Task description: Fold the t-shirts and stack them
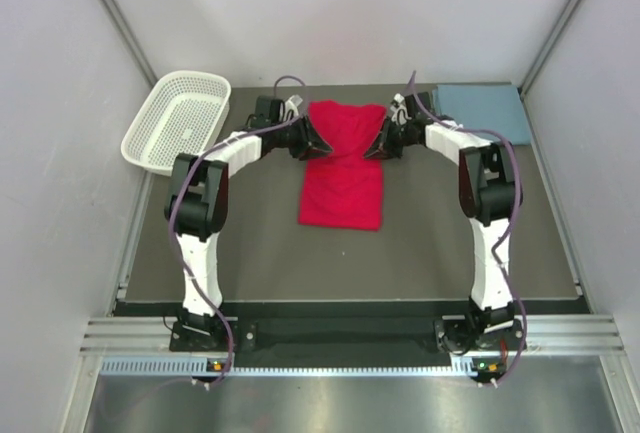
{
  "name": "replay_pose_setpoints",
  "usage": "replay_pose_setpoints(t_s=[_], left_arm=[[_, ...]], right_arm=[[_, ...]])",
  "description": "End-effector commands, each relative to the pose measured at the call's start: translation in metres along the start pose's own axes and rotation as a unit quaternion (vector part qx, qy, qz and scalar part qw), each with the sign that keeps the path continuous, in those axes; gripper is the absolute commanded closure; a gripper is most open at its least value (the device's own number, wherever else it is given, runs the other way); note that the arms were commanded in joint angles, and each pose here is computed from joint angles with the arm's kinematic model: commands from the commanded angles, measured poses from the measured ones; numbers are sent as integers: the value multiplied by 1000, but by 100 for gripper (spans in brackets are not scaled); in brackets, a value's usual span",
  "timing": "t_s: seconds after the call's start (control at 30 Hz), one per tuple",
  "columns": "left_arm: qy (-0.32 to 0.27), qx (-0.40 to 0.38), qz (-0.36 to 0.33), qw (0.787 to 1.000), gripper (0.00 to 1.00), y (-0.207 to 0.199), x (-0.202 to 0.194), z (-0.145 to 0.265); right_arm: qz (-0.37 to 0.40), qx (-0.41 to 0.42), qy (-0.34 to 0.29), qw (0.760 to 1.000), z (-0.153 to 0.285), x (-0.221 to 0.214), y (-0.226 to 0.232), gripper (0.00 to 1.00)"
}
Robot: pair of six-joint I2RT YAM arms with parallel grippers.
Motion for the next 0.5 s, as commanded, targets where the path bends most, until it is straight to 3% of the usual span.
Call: replay_pose_setpoints(t_s=[0.0,0.03,0.07,0.2,0.47], left_arm=[[1,-58,-29,998,66,-34,-28,19],[3,-69,2,998,69,-35,-35,17],[-16,-102,-12,995,71,-39,-35,18],[1,-97,37,995,77,-7,-57,7],[10,-56,76,996,82,43,-40,-20]], right_arm=[[68,8,-25,997,48,-2,42,98],[75,16,-12,997,49,-16,47,97],[83,33,-2,996,48,-24,51,96],[84,76,53,992,32,-66,56,96],[56,99,129,985,16,-141,15,98]])
Point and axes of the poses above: each gripper's point midway between its finger pads, its own z axis back along the fingers, its own y axis along the line the jaws close on, x = y × z, the point moved 9 cm from there along z, back along the fingers, and after that the axes turned 3 degrees about z, right-handed, at the moved point
